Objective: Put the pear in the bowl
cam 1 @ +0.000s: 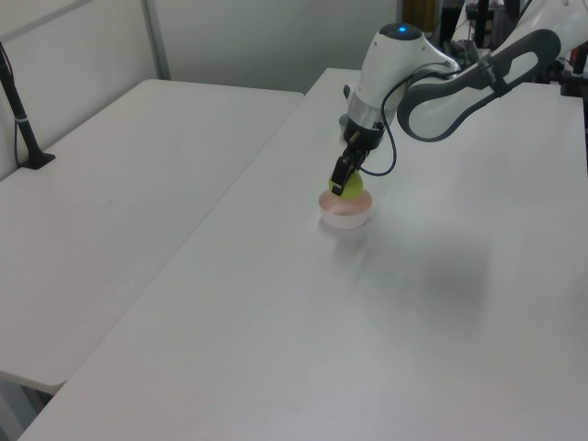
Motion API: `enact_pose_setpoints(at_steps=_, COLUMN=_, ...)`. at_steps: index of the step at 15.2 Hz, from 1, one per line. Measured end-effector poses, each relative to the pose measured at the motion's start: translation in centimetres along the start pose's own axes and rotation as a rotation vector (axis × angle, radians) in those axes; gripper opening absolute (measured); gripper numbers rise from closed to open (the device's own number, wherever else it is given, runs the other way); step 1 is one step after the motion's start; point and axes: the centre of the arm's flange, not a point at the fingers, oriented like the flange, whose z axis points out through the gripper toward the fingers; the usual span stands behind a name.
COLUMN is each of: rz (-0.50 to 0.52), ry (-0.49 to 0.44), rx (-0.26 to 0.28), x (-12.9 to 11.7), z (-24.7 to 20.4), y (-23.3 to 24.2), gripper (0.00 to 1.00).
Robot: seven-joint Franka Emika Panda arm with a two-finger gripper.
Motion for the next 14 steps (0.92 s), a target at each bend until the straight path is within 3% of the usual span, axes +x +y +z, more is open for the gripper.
enact_pose_setpoints(at_steps=14, rz=-0.018, ry=-0.015, rx=0.001, x=-0.8, z=2.9, y=-1.1, gripper=0.83)
